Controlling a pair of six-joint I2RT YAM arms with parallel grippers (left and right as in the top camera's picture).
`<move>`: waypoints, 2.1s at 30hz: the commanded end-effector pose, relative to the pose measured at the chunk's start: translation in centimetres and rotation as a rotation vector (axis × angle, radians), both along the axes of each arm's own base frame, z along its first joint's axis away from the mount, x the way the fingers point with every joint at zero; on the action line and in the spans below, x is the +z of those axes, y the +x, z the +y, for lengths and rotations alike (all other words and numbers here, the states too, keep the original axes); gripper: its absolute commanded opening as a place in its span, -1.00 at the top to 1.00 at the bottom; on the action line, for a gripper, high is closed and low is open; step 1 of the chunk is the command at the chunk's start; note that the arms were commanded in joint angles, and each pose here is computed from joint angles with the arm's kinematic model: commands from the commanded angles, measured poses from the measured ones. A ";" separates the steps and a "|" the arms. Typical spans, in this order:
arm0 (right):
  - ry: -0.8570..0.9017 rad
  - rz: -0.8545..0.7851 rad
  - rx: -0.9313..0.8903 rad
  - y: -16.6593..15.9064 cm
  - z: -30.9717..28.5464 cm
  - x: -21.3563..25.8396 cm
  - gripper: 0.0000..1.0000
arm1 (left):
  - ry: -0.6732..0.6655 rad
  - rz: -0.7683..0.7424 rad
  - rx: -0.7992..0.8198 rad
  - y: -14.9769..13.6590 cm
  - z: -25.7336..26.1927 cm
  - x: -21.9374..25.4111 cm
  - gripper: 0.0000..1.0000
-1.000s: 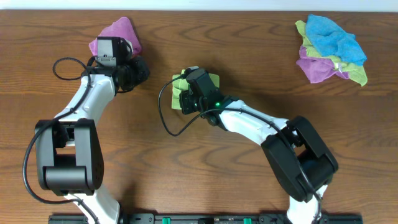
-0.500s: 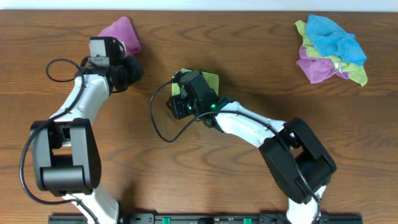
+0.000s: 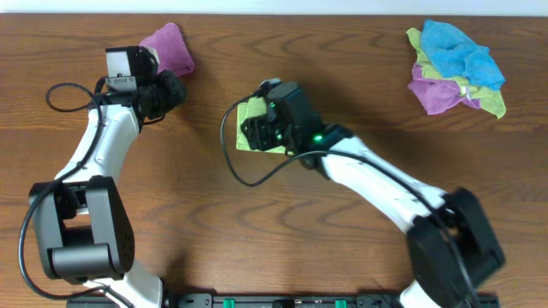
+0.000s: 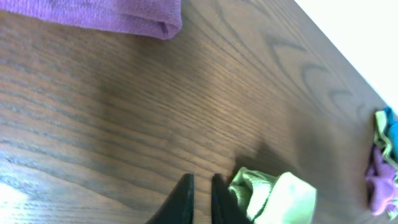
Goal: Fold the cloth
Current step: 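Release the folded green cloth and retract the right gripper to rest, then reach the left gripper to the folded green cloth and grasp it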
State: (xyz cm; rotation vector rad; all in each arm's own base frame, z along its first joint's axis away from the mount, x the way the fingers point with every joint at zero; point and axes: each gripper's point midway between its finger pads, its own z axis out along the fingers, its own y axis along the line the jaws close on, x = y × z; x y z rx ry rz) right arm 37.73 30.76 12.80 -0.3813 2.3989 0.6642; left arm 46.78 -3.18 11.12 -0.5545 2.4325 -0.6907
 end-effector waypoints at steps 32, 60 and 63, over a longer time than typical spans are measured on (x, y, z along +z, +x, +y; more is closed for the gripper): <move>0.159 0.101 -0.469 -22.9 -23.1 1.5 -0.99 | -0.239 0.306 -0.094 -7.4 -8.9 -3.0 -0.91; 0.196 0.044 -0.528 -23.2 -24.0 2.4 -0.99 | -0.336 0.354 -0.037 -9.7 -12.4 -7.8 -0.90; 0.196 0.044 -0.528 -23.2 -24.0 2.4 -0.98 | -0.354 0.353 -0.017 -9.9 -12.4 -8.4 -0.90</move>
